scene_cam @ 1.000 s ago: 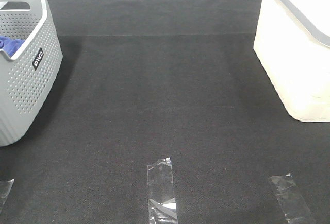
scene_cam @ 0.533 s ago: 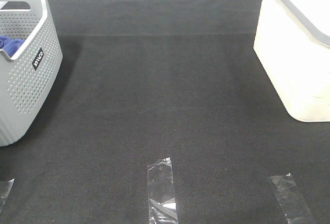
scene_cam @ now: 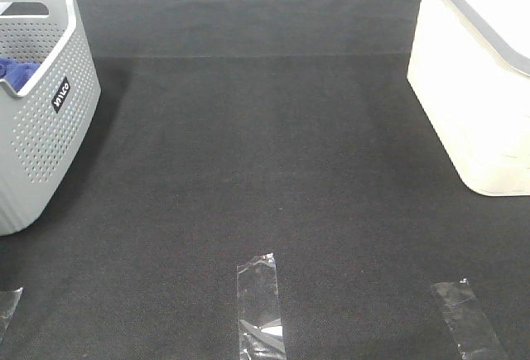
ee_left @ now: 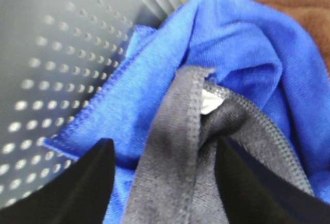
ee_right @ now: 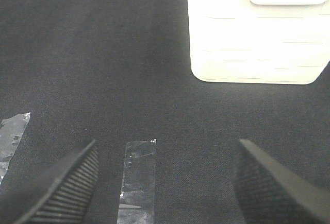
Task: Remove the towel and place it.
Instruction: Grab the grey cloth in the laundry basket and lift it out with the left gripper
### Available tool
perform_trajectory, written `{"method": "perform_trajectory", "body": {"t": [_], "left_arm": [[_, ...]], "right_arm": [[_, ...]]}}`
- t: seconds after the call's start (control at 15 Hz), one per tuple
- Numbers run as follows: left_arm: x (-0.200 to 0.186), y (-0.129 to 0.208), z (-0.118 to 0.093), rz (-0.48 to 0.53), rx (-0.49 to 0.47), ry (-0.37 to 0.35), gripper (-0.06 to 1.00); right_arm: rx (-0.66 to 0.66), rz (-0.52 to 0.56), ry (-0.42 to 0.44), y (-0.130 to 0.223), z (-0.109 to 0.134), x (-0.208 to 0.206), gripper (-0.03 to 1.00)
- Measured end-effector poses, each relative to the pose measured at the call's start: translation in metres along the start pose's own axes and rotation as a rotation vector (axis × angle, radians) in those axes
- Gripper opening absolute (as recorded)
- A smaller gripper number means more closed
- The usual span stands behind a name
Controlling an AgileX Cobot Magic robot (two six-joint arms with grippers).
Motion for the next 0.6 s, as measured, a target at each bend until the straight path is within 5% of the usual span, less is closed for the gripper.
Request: {"method": "perform_trajectory", "body": {"t": [0.4,0.6], "left_arm": [[0.0,0.0,0.002,0.002,0.035,-0.02,0.01],[-0.011,0.003,0.004,0.036,0.05,-0.021,0.0]], "right_arm": [[0.0,0.0,0.0,0.0,0.0,0.0,0.69],[0.001,0.0,0.0,0.0,0.0,0.0,0.69]]}}
Point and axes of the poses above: a point on each arm's last joint axis where the gripper is mounted, x pointing out along that axis toward the gripper, z along the wrist's bending axis when the last joint is at zero, y = z × x, the point moved 2 cm from there along x, pointing out along that axis toward the gripper, and after that the axes turned 12 degrees about x, right-handed, at the moved point
